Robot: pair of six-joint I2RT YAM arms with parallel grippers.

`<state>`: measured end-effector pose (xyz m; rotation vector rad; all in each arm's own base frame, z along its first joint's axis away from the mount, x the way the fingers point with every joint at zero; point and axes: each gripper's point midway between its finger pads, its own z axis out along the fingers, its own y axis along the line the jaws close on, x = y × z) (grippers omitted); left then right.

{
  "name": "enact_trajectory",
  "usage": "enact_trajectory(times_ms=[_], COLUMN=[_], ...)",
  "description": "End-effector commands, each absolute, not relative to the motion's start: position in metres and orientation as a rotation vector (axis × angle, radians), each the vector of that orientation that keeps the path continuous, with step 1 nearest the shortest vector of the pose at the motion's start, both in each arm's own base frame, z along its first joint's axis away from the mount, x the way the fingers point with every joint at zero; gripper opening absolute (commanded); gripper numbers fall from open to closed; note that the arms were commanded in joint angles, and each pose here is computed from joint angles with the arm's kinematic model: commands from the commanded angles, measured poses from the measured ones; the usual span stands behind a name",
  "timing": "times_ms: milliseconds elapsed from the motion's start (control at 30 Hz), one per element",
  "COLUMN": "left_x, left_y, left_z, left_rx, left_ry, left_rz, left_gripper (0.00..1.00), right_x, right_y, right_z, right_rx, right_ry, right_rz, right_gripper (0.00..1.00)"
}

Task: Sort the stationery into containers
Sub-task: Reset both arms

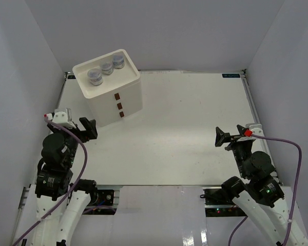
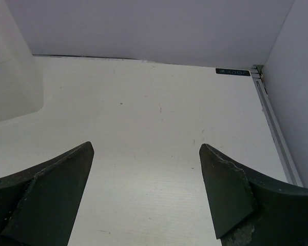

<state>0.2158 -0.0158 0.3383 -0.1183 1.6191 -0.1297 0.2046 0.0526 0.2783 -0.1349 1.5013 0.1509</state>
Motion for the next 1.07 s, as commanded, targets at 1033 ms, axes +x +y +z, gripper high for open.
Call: enact_trajectory(times_ms=[1033], left_x=[0.198], left_y=[-0.025], left_z=[0.262], left_rx=[-0.182], left_ry=[1.633], left_rz=[-0.237], left_gripper=[0.98], right_x=[0.188], right_y=[0.04], right_z=[0.277], right_rx=[-0.083], right_ry=[1.376], right_rz=[0.184], right_gripper=[0.9])
